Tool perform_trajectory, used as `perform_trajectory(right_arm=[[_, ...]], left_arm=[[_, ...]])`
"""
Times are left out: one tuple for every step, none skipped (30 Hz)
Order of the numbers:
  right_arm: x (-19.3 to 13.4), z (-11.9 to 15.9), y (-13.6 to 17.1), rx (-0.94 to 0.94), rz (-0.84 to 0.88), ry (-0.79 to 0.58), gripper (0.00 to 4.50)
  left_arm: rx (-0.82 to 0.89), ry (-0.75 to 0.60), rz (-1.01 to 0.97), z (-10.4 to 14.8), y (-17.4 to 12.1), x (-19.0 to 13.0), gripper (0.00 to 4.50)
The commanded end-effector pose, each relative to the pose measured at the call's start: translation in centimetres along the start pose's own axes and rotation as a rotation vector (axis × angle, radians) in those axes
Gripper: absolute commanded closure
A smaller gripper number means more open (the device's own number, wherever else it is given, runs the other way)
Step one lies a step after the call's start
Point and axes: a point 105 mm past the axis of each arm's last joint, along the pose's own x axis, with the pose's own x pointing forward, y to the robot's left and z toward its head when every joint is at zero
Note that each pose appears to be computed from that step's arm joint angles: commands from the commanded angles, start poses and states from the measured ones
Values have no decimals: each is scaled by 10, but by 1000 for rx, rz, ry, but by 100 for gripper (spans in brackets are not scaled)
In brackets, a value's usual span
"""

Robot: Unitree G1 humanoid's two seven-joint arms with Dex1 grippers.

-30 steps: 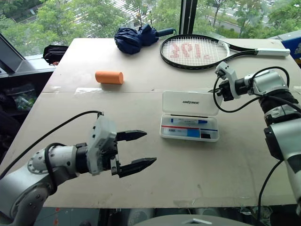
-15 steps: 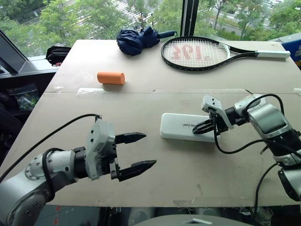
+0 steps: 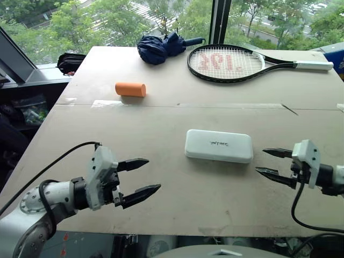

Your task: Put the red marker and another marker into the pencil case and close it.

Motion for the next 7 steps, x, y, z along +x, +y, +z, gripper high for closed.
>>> perform_trajectory(right_arm=[[-55, 5, 5, -76, -159, 6, 15], [-65, 4, 8, -66, -189, 12, 15], [-73, 3, 11, -55, -207, 22, 15], [-80, 3, 14, -55, -214, 34, 15], [-85, 2, 16, -50, -221, 46, 15], [-87, 1, 17, -46, -222, 53, 15], [-89, 1, 18, -46, -221, 59, 15]], left_arm=[[5, 21, 30, -8, 4, -22, 0], [-3, 28, 28, -12, 4, -25, 0], [-8, 35, 25, -15, 4, -27, 0], [-17, 37, 22, -17, 4, -28, 0], [-29, 31, 5, -17, 2, -28, 0], [-35, 26, -6, -16, 1, -27, 0], [-36, 22, -16, -14, 0, -24, 0]])
